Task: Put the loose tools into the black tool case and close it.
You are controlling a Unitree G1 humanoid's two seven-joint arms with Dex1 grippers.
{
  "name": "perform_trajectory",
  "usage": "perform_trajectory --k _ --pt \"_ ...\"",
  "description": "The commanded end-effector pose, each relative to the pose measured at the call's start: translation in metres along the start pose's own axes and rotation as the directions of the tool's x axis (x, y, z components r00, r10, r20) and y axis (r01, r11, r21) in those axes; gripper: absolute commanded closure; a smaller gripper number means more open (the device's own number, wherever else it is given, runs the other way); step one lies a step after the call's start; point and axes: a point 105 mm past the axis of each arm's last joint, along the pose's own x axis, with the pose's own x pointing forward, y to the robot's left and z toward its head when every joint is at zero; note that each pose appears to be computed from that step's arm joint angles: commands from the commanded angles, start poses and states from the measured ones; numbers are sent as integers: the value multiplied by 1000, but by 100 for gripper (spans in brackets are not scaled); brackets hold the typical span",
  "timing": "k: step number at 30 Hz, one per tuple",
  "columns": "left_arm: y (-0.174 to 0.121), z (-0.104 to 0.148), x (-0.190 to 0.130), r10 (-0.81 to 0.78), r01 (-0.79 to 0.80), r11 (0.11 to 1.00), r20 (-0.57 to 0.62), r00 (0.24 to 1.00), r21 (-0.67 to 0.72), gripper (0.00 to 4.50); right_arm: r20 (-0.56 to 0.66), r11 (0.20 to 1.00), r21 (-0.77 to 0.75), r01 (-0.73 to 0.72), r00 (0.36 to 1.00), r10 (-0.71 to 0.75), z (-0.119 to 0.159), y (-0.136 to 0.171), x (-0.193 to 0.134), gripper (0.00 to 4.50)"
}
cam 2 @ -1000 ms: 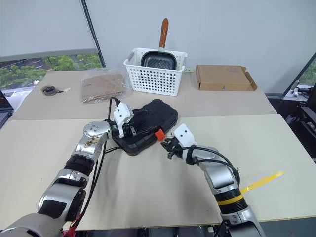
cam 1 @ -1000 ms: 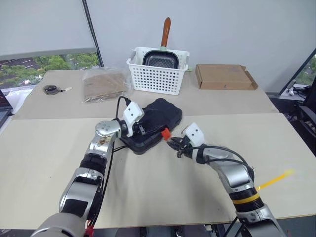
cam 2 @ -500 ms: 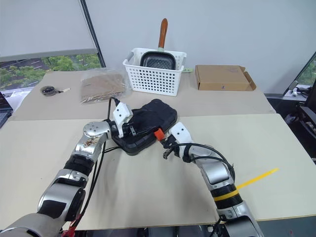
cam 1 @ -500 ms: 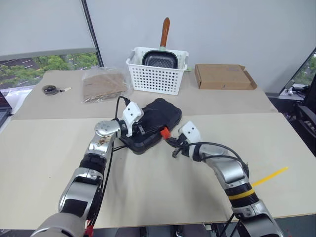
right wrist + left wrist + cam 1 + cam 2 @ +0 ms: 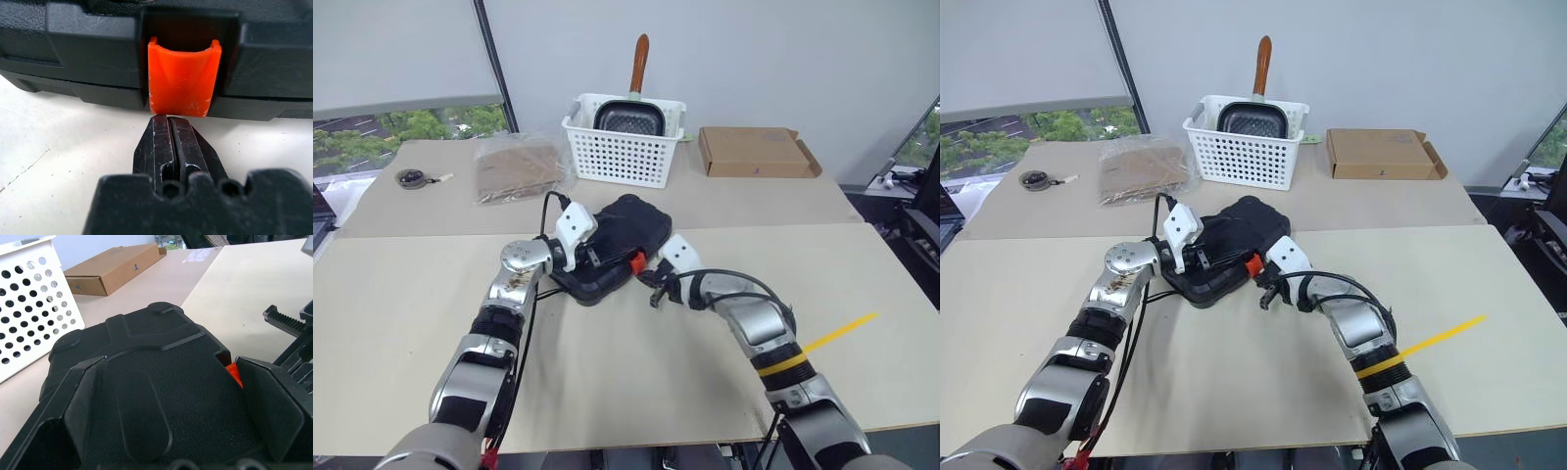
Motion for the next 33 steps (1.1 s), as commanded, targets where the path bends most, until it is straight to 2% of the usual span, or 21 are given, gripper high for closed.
perform_trajectory --k 1,9,18,33 --pt "-20 -39 -2 -41 31 995 -112 993 -90 0 100 997 -80 -9 995 17 37 0 2 448" --pt "-19 -40 -3 -38 27 995 -115 993 -92 0 34 996 -80 -38 999 41 12 2 -16 448" --pt "-19 -41 -4 -39 28 996 -120 992 -90 0 123 992 -103 72 991 -59 25 -5 -36 448" --pt "-19 -39 -1 -40 29 995 -112 993 -100 0 177 991 -89 97 981 -80 42 -7 -10 448"
